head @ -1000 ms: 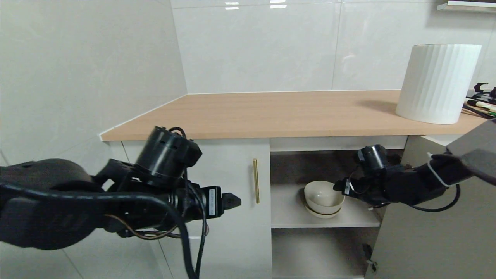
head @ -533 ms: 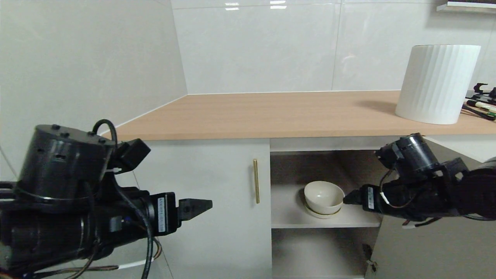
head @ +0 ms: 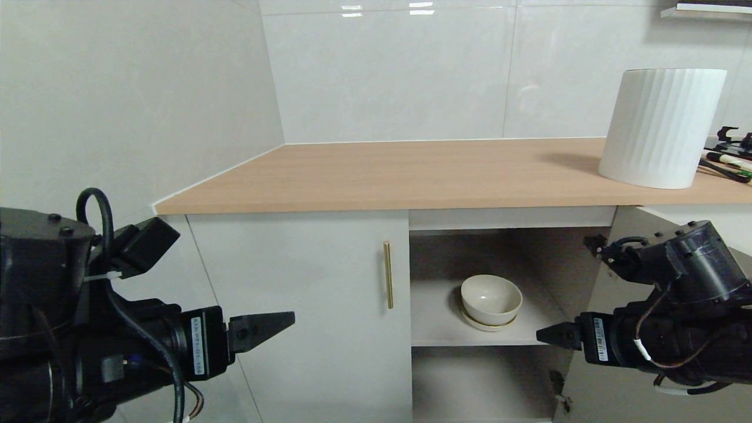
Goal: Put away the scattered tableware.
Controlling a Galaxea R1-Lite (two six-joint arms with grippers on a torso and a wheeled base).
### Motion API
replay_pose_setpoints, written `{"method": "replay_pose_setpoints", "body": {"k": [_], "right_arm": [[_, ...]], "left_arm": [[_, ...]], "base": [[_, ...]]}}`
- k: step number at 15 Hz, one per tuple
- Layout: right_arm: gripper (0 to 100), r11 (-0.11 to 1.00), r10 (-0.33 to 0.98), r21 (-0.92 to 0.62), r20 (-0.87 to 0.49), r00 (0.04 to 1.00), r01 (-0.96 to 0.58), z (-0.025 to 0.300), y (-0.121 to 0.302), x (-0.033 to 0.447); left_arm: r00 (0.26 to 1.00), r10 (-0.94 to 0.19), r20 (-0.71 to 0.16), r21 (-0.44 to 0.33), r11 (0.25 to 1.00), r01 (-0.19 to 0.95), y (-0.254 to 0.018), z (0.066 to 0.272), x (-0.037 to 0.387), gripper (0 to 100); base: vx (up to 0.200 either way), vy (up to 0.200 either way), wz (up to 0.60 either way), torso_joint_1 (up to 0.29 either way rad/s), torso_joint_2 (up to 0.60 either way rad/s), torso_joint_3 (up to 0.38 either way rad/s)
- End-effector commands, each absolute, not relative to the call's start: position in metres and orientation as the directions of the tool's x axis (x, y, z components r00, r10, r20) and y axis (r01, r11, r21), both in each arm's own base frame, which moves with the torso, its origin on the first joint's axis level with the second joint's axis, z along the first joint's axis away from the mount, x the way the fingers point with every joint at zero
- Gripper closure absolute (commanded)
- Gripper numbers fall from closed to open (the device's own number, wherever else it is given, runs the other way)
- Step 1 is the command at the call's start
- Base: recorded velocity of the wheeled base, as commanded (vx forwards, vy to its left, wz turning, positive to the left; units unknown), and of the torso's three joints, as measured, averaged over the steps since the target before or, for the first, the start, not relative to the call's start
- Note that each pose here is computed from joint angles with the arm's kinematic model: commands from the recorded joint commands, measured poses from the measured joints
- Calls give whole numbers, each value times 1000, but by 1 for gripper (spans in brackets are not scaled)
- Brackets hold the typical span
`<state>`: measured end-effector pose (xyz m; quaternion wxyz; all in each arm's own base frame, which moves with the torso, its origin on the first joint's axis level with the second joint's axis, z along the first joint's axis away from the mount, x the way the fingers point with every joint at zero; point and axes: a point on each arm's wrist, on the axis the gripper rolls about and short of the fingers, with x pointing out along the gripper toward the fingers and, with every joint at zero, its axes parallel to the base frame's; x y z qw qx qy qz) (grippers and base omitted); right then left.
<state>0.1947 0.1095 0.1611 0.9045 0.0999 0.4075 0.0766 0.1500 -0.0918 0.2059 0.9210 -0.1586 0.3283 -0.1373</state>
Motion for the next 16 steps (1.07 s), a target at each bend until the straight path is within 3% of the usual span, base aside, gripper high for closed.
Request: {"method": "replay_pose_setpoints", "body": {"k": [1,16], "right_arm": [[0,969,221,242,-724,653,-59,162,108,191],[0,969,227,236,-731,644,-73,162,107,182]], "left_arm": [[740,-352,-573,-378,915,142,-91,202,149,0],[723,-366,-586,-371,914,163,-92,196,144,0]], "base": [[0,0,0,0,0,0],[-200,0,0,2,2,0]]}}
